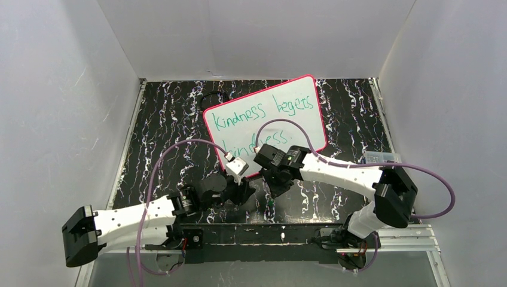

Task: Write a sentence on the whiteboard
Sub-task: Close the whiteboard marker at the center of the board, then place the whiteboard marker at the corner of the board.

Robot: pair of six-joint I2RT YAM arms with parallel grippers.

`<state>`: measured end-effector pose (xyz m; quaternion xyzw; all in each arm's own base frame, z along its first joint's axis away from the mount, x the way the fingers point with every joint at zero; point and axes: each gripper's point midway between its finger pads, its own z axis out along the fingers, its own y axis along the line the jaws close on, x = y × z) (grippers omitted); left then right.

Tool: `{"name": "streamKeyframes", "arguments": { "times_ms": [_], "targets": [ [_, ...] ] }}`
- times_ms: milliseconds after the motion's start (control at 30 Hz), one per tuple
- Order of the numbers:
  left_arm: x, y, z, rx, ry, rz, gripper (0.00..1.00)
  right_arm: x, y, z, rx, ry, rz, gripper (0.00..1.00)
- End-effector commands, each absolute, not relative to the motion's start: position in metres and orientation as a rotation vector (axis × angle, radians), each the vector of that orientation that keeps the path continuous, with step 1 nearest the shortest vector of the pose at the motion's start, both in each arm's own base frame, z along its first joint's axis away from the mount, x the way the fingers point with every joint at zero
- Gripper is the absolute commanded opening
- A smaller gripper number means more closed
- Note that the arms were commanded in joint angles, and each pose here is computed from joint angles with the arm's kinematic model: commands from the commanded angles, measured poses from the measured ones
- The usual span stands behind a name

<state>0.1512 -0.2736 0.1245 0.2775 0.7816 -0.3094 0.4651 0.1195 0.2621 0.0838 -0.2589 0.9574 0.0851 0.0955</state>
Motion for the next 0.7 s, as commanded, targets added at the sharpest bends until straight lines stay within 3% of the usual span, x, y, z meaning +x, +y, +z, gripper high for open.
{"name": "streamKeyframes", "arguments": {
  "times_ms": [0,333,500,667],
  "targets": [
    [0.156,-0.242,0.132,0.627,2.044,-0.609,0.4,0.125,0.224,0.048,-0.735,2.854,-0.013,0.01],
    [0.164,-0.186,0.19,0.549,2.151,-0.498,0.6,0.157,0.225,0.08,-0.636,2.76,0.294,0.04],
    [0.174,-0.169,0.209,0.476,2.174,-0.503,0.68,0.164,0.216,0.077,-0.564,2.755,0.49,0.21],
    [0.189,-0.155,0.225,0.37,2.163,-0.448,0.75,0.174,0.2,0.073,-0.506,2.746,0.436,0.52]
  ]
}}
